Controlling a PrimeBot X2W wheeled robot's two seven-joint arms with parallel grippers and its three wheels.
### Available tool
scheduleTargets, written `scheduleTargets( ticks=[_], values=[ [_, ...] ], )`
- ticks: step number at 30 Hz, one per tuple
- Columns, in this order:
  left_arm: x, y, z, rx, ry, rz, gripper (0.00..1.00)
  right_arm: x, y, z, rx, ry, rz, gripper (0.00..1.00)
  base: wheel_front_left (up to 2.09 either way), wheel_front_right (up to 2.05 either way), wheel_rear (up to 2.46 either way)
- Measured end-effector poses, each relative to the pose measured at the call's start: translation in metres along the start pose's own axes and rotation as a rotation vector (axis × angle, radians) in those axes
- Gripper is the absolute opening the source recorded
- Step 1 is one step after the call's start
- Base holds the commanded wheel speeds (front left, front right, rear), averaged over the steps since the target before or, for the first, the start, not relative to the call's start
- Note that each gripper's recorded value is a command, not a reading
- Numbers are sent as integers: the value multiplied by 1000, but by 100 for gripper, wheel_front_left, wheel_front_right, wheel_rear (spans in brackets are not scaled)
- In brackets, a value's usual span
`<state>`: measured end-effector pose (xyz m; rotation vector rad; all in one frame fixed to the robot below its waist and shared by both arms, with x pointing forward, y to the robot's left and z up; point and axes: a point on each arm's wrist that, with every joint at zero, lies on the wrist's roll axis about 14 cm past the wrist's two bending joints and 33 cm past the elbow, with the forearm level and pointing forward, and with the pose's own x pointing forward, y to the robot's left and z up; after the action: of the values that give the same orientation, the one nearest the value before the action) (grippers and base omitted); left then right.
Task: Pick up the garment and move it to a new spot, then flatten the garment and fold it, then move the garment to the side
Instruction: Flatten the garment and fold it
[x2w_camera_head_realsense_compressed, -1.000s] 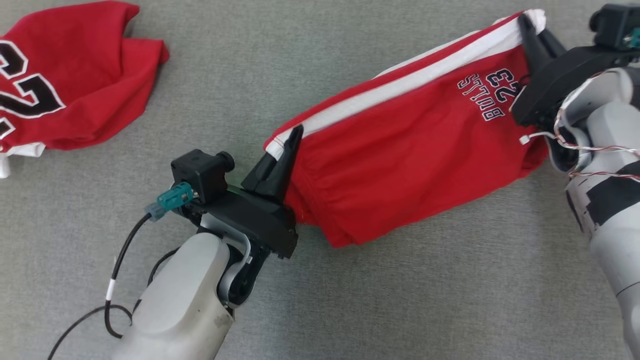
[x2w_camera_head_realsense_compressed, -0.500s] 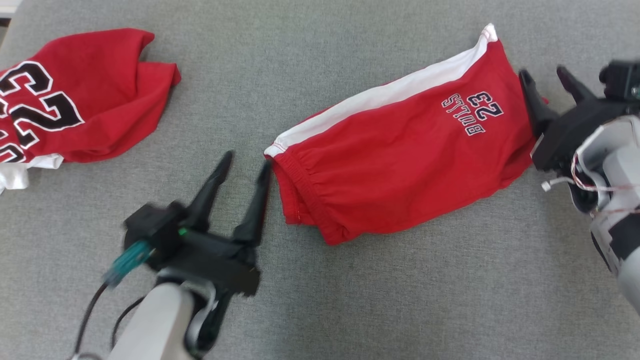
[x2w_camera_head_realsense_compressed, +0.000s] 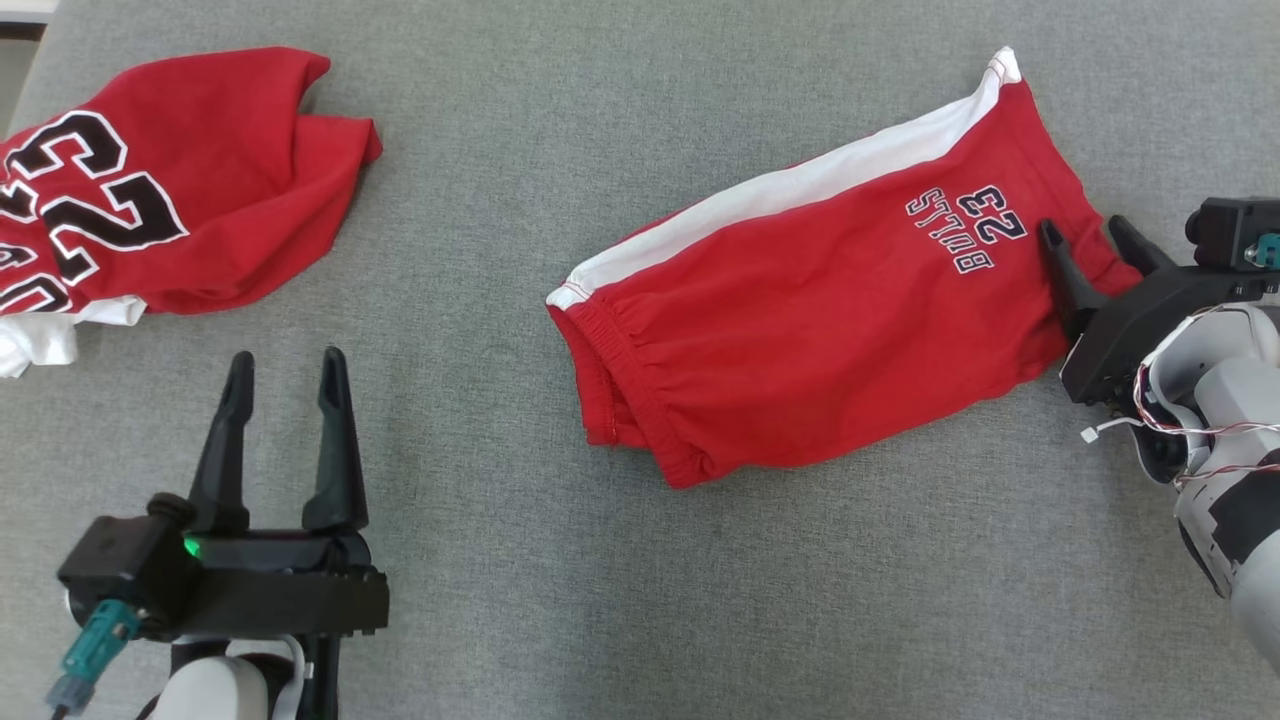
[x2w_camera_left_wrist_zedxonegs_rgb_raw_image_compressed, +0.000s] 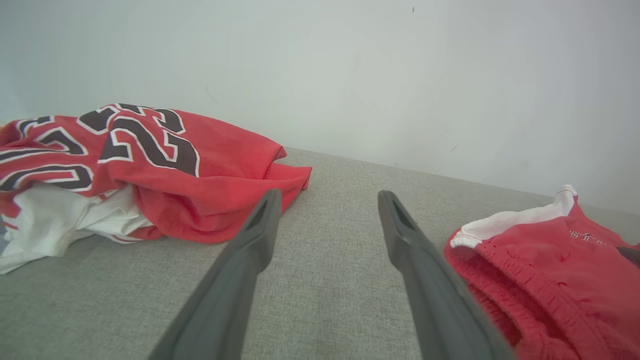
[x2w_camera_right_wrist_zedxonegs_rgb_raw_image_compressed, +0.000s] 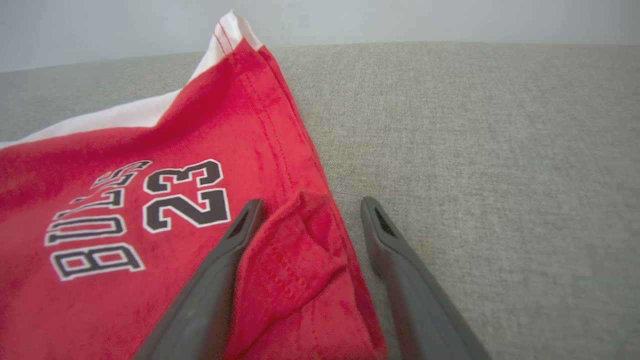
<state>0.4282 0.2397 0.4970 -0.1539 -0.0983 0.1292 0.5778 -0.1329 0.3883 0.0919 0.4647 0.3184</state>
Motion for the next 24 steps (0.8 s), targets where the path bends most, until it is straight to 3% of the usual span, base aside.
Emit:
scheduleTargets(
  ticks=[1,2,12,24],
  values=[
    [-1,0,-1,4,3,-3,100,0,1,-1,5,3,3,4,0,0,0],
    [-2,-1,-2,16,9,-8,100,0,3,-1,7,6,6,0,0,0,0],
    [-12,-11,-5,27,25,-41,100,-28,1,0,95,-32,-14,0,0,0,0],
    [-23,-41,-2,10,25,-133,100,-125,-81,-21,198,-82,-234,0,0,0,0]
  ],
)
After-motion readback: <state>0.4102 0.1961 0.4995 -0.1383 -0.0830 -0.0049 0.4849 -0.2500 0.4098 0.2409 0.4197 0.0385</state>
